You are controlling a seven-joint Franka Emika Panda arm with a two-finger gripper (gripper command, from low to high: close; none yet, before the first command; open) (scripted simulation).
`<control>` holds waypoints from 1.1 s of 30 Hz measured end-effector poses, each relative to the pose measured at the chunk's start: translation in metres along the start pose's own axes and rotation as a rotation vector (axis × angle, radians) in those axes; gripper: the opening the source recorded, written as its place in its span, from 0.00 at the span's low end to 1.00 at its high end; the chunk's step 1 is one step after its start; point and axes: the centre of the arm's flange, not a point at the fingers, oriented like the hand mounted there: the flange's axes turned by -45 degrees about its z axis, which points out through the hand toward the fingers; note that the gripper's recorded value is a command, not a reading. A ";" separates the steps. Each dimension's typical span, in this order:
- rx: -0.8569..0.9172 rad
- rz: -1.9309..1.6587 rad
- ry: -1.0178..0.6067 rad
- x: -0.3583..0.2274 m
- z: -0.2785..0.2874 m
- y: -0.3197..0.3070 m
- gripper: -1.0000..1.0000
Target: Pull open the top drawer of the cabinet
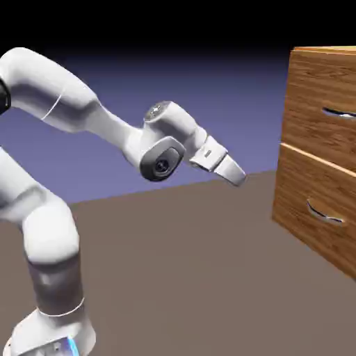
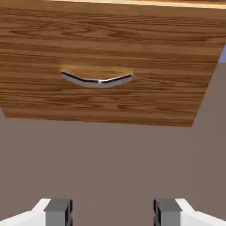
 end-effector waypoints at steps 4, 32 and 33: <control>0.042 -0.216 0.109 0.042 -0.041 -0.030 0.50; -0.226 -1.027 0.831 0.187 -0.266 0.028 0.50; -0.245 -1.033 0.843 0.191 -0.264 0.036 0.50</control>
